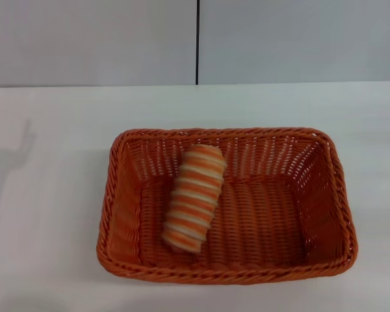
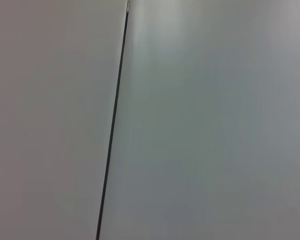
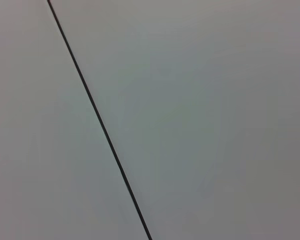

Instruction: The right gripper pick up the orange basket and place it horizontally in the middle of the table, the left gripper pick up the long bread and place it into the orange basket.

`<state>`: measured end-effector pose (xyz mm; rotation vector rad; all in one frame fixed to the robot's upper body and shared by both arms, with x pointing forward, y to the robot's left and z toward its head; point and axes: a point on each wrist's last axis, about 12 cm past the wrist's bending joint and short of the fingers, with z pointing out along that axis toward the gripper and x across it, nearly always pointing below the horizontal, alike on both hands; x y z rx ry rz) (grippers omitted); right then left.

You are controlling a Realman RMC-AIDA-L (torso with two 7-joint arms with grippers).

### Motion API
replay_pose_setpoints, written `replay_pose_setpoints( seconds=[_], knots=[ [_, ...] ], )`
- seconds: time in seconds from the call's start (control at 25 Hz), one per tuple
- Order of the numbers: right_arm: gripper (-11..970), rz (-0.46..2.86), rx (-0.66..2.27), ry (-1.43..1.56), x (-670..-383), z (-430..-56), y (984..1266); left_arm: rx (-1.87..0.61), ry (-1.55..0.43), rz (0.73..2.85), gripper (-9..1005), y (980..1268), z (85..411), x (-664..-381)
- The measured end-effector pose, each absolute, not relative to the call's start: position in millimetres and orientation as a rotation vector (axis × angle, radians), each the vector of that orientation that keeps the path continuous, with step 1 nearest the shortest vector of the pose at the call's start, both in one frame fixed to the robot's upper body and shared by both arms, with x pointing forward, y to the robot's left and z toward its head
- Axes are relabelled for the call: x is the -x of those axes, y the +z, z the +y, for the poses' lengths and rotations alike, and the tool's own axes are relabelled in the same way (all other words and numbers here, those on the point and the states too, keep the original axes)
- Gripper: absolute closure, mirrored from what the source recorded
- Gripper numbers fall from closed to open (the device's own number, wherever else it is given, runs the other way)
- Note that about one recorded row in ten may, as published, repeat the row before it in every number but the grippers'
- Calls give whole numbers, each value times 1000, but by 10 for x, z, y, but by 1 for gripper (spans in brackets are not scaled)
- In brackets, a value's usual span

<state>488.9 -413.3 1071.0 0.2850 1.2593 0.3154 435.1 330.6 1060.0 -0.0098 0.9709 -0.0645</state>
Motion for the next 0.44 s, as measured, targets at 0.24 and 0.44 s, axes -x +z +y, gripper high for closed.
replay_pose_setpoints(
  seconds=[0.24, 0.44],
  knots=[
    [808, 1263, -283, 306, -4877, -4140, 10702, 11, -67, 981, 185, 10593, 3301, -4376],
    [902, 1263, -291, 323, -4898, -4097, 10683, 16, -83, 1004, 185, 10576, 3269, -4425]
  ],
)
